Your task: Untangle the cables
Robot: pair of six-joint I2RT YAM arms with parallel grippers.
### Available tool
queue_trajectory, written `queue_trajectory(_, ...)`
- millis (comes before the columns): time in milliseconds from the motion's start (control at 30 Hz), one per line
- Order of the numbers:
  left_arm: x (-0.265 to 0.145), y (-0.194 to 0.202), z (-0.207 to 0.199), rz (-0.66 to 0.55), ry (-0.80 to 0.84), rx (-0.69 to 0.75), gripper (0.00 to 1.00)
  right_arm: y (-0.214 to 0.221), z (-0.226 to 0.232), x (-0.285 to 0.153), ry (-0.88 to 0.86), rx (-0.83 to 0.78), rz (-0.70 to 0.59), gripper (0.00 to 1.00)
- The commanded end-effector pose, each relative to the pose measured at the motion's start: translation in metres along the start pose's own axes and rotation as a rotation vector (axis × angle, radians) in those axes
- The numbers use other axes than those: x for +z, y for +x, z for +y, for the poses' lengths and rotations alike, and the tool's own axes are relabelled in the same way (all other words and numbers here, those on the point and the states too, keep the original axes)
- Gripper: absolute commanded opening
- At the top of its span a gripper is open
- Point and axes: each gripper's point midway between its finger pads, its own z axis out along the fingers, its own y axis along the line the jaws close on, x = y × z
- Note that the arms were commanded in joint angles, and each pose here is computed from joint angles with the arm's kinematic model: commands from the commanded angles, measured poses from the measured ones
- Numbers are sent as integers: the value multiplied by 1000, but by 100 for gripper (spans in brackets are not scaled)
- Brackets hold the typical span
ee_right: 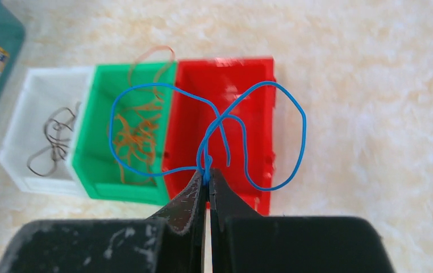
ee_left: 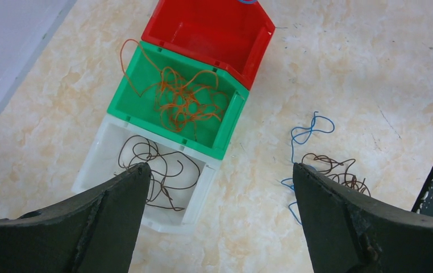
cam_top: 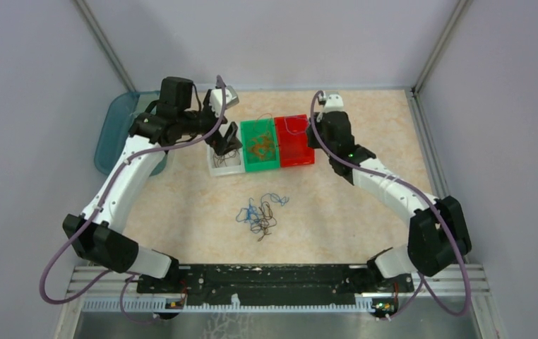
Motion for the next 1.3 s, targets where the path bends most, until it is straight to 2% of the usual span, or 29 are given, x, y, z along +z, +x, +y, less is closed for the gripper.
queue_trajectory(0,-11,-10,-1,-49,-14,6,100,-29,16,16,-7,-103,-17,0)
queue_trajectory(200,-18,1,0,-40,-31,8,100,-7,7,56,90,-169,108,0)
queue_trajectory(367,-21,2,1,-42,-33,10,100,8,-3,70,224,-297,175,0)
queue_trajectory(767,-24,5,6,-43,-48,13,100,41,27,102,176,-413,258,0)
queue_trajectory(967,-29,5,8,-49,-54,18,100,60,48,115,65,-339,284,0)
queue_trajectory(1200,-30,7,7,-51,-44,21,100,62,49,116,-108,-96,285,0)
queue_trajectory(1267,-30,7,7,-53,-42,22,100,55,44,115,-118,-57,273,9)
